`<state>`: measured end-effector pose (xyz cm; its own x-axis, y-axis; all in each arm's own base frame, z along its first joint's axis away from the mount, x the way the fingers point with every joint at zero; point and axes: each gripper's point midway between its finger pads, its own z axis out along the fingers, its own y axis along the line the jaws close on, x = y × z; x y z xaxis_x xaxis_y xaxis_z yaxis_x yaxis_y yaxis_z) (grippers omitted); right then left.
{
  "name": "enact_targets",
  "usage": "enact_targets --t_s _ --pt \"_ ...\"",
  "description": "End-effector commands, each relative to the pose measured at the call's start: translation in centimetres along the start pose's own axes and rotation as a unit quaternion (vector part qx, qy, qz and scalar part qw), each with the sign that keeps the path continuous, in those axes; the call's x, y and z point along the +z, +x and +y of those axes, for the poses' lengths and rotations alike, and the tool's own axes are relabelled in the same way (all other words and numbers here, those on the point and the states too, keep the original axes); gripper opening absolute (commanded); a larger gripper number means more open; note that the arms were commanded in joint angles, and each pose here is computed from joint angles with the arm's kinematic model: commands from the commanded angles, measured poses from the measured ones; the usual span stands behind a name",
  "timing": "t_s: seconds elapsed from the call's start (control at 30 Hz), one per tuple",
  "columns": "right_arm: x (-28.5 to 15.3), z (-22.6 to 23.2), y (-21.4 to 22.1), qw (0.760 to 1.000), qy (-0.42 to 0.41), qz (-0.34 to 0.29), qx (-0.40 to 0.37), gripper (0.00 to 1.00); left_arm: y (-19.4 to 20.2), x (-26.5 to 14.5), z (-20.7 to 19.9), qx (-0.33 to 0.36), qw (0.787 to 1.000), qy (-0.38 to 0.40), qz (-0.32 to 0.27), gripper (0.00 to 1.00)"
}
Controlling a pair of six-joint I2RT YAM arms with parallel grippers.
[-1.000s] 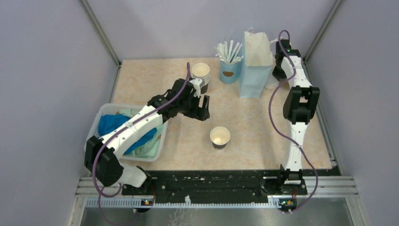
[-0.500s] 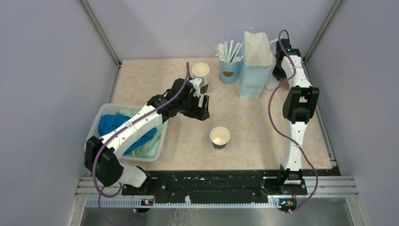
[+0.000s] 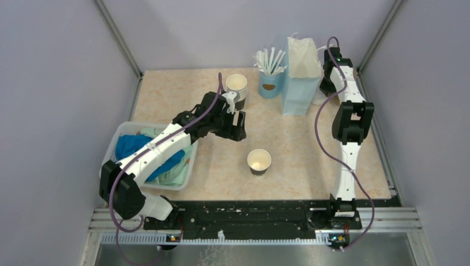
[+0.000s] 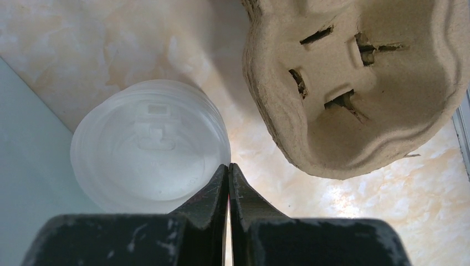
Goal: Pack the takeout coffee
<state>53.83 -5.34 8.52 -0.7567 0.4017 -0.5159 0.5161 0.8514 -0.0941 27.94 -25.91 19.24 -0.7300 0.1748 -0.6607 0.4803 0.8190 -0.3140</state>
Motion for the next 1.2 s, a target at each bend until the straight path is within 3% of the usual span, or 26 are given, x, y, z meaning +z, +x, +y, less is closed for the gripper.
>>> enact_targets --t_s 0.0,0.43,0.77,1.0,1.17 --pt "-1.6 0.6 -2.3 0.999 -0.017 -0.031 0.014 0.00 -1.5 -0.8 -0.5 0.012 1.000 0.012 -0.022 0.87" --pt "-4.8 0.1 -3.6 0.998 -0.034 -0.053 0.024 0.00 -2.1 -1.0 -0.8 0.010 0.999 0.018 -0.028 0.87" --pt "-8.4 -0.8 -6.5 0.984 -0.109 -0.111 0.086 0.00 -2.8 -1.5 -0.9 0.004 0.999 0.014 -0.037 0.87" --pt "-10.8 -4.0 -6.4 0.982 -0.099 -0.127 0.101 0.00 -4.1 -2.0 -1.5 0.002 0.999 0.020 -0.041 0.88" --pt "-14.9 -7.8 -3.5 0.984 -0.072 -0.131 0.094 0.00 -5.4 -2.3 -2.4 -0.030 0.999 0.035 -0.024 0.90"
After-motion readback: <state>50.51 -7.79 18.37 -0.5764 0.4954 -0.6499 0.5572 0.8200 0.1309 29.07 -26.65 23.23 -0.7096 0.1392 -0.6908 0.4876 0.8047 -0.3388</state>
